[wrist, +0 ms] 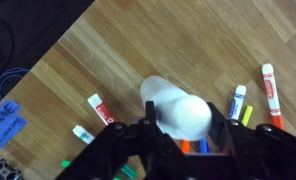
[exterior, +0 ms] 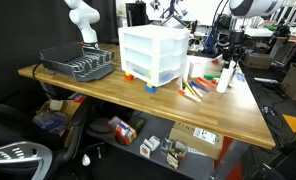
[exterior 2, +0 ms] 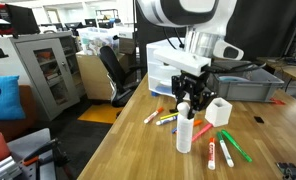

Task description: Pick up the lid from the table and close the bottle

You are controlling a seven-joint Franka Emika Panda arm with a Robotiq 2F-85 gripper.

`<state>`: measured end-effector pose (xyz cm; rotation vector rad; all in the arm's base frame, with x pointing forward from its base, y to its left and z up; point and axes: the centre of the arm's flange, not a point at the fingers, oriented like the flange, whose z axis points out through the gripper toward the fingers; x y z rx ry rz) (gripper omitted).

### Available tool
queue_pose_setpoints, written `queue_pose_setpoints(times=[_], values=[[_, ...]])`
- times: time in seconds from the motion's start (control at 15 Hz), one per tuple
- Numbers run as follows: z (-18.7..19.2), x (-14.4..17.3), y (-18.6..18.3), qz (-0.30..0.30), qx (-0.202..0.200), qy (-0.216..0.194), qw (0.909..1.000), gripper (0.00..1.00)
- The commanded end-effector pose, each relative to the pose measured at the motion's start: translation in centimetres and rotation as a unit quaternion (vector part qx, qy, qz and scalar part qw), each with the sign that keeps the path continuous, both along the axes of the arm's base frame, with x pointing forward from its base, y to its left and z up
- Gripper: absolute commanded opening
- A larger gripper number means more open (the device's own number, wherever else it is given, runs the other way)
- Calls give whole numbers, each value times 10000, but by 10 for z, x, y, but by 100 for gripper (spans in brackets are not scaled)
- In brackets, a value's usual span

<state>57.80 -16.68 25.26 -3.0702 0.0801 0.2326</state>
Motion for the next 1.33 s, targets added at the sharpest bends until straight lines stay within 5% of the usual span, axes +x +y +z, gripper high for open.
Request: queue_pose_setpoints(times=[0.0,0.4,0.6,1.27], values=[[-35,2,-7,49,214,233,9995,81],[-39,5,-13,29,222,259,9994,85],[-37,5,-15,20,222,218,9995,100],[-18,4,-9,7,218,-38,9998,100]])
